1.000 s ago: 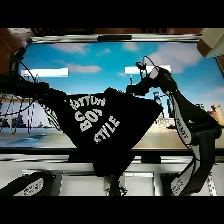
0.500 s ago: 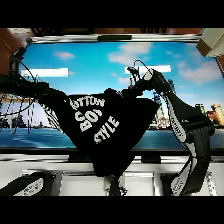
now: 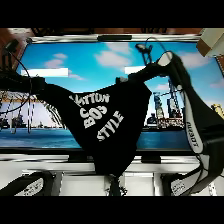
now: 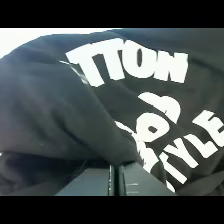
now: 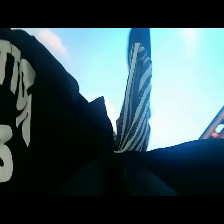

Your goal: Fold the shirts.

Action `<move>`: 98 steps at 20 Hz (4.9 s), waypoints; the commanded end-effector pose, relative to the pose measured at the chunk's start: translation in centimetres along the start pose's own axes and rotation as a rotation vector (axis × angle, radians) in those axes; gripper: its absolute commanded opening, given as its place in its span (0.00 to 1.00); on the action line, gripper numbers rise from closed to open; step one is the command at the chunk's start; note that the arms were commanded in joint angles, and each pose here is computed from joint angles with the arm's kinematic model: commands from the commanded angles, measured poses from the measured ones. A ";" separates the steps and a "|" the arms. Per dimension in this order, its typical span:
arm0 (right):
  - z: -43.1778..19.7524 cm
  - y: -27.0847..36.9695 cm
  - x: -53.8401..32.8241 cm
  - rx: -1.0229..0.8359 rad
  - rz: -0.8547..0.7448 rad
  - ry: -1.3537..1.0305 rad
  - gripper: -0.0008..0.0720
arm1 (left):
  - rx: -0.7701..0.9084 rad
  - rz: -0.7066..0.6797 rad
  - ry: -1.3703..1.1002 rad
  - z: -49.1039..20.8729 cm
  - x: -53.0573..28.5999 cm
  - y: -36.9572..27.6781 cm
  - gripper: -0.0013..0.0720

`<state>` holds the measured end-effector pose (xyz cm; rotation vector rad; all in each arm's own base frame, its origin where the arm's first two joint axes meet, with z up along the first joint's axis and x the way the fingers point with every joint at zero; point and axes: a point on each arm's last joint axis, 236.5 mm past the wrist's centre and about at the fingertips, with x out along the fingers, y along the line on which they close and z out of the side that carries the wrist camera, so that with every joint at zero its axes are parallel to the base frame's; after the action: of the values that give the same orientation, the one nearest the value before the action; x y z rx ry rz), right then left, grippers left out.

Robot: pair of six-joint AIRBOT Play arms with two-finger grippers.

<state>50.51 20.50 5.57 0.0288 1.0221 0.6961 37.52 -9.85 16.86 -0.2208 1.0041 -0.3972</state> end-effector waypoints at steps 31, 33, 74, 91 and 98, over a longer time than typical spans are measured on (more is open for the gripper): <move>-10.7 -0.2 -13.1 0.469 -0.205 -0.202 0.82 | -0.077 0.042 0.393 -12.5 6.9 4.0 0.09; -9.4 -0.2 -7.1 0.475 -0.066 -0.098 0.82 | -0.074 0.043 0.375 -12.3 6.4 3.7 0.09; -24.5 5.8 -4.8 0.186 -0.264 0.345 0.09 | 0.042 0.060 0.363 -16.9 7.4 2.0 0.09; -13.3 9.0 -5.6 0.342 -0.053 0.082 0.80 | 0.390 0.102 0.466 -24.3 6.0 -0.5 0.09; -17.8 10.8 7.8 0.329 -0.002 0.439 0.80 | 0.306 0.108 0.406 -23.3 6.1 -1.1 0.09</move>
<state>33.25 25.42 -3.08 0.1911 1.4690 0.5094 19.73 -13.11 -0.03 0.2258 1.3577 -0.5176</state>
